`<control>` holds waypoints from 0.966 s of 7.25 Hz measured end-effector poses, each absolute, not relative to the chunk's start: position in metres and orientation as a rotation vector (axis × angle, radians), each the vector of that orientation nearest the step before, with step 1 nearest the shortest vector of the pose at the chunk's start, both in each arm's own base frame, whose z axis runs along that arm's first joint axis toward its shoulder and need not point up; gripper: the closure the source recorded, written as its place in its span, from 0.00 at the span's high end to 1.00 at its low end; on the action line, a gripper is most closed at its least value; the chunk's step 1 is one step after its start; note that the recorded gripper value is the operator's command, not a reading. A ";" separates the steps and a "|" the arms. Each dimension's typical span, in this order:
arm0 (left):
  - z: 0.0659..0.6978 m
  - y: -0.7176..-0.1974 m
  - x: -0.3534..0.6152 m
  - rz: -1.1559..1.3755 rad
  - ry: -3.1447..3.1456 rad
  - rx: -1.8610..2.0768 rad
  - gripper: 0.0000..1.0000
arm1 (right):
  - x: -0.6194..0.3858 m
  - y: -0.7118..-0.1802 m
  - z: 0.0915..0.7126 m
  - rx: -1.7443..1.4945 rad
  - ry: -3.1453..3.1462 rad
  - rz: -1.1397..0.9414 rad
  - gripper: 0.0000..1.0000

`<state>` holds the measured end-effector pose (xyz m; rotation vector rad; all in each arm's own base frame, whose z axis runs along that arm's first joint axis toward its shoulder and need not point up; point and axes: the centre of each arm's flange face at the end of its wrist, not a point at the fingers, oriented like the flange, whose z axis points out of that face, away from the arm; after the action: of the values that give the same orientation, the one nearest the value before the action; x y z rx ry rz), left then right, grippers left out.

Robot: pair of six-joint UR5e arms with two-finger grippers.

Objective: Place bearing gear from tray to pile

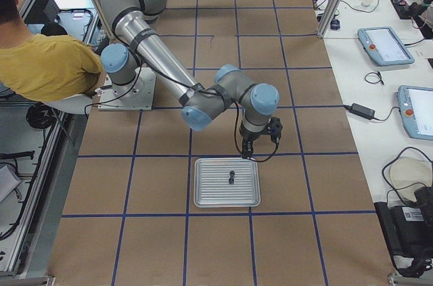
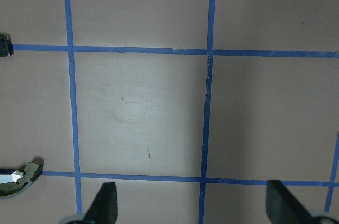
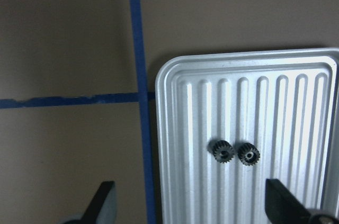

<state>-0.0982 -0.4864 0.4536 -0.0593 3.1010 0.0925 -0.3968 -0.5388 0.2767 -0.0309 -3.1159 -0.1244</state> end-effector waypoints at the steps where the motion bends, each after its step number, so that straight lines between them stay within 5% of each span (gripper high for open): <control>1: 0.453 -0.486 -0.097 0.095 3.091 -0.058 1.00 | -0.413 -0.537 0.256 0.001 -3.115 -0.120 1.00; 7: 0.452 -0.487 -0.096 0.095 3.083 -0.060 1.00 | -0.451 -0.517 0.185 0.030 -3.173 -0.159 1.00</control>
<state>-0.0963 -0.4868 0.4521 -0.0598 3.0833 0.0953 -0.4507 -0.5170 0.1850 0.0298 -3.1732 -0.1585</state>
